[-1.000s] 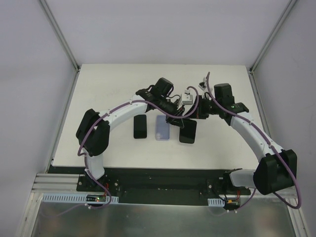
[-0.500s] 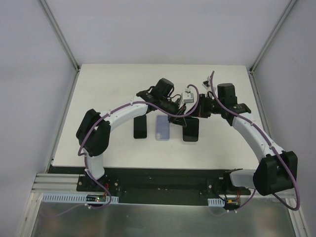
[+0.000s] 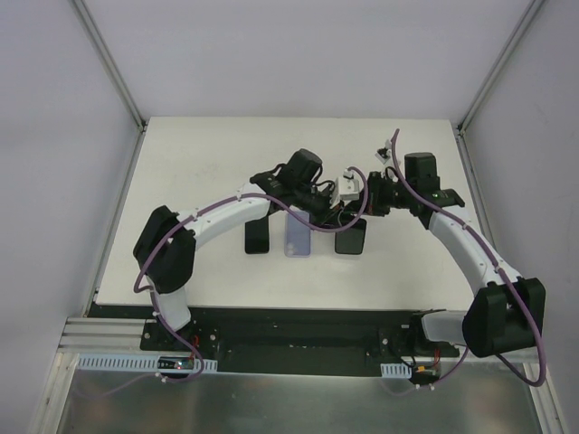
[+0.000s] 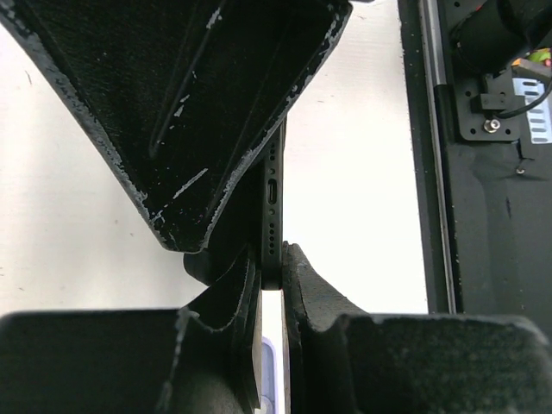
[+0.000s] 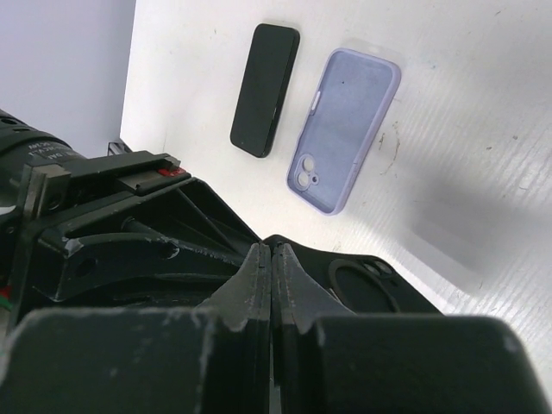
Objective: Take the phone out of the phone case
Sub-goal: Remove the phone case from the phone, then move the phone case to the center of the board, then place the phone at the center of the board, then reset both arms
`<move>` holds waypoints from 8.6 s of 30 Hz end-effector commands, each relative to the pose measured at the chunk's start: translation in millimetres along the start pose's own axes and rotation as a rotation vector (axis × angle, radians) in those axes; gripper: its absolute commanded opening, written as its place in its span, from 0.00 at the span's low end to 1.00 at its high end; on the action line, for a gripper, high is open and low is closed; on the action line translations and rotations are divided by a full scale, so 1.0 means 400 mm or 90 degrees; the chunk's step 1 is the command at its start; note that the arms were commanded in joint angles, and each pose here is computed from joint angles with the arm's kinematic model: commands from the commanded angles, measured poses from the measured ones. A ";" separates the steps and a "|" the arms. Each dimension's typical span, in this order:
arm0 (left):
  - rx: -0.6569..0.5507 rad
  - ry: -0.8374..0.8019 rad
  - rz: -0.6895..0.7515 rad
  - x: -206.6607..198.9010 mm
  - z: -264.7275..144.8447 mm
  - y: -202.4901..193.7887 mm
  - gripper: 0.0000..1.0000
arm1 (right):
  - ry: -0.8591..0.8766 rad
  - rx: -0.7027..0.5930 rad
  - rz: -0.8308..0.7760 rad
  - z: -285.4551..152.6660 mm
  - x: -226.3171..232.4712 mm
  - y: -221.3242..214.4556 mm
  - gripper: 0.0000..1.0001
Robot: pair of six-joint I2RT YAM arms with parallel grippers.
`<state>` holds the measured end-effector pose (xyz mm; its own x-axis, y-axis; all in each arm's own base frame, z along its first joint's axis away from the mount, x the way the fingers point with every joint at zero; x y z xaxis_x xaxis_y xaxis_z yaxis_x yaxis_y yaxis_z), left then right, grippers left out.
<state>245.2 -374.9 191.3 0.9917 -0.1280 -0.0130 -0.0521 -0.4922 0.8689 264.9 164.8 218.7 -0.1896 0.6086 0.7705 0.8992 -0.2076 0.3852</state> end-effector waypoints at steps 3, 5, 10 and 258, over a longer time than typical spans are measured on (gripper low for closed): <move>0.074 -0.089 -0.050 -0.133 -0.012 -0.056 0.00 | -0.037 -0.161 -0.063 -0.031 -0.031 0.148 0.00; 0.081 -0.086 -0.045 -0.134 -0.010 -0.062 0.00 | -0.043 -0.162 -0.060 -0.027 -0.043 0.148 0.00; 0.091 -0.073 -0.040 -0.128 -0.006 -0.066 0.00 | -0.059 -0.168 -0.053 -0.024 -0.067 0.152 0.00; 0.073 0.709 -0.492 0.097 -0.886 -0.465 0.99 | -0.253 -0.201 -0.146 -0.135 -0.136 0.043 0.99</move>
<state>336.3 19.4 178.7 0.3848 0.9201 -0.0734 0.7063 -0.2424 0.6651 273.6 99.2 201.3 -0.2172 0.8681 0.4463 0.7259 -0.1620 0.6684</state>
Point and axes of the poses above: each gripper's point midway between its finger pads, its own z axis out along the fingers, its own x axis along the line the jaws close on, y = z × x, the point moved 4 cm from there along -z, back along the fingers, and after that the axes turned 9 degrees about z, right-handed, at the moved point
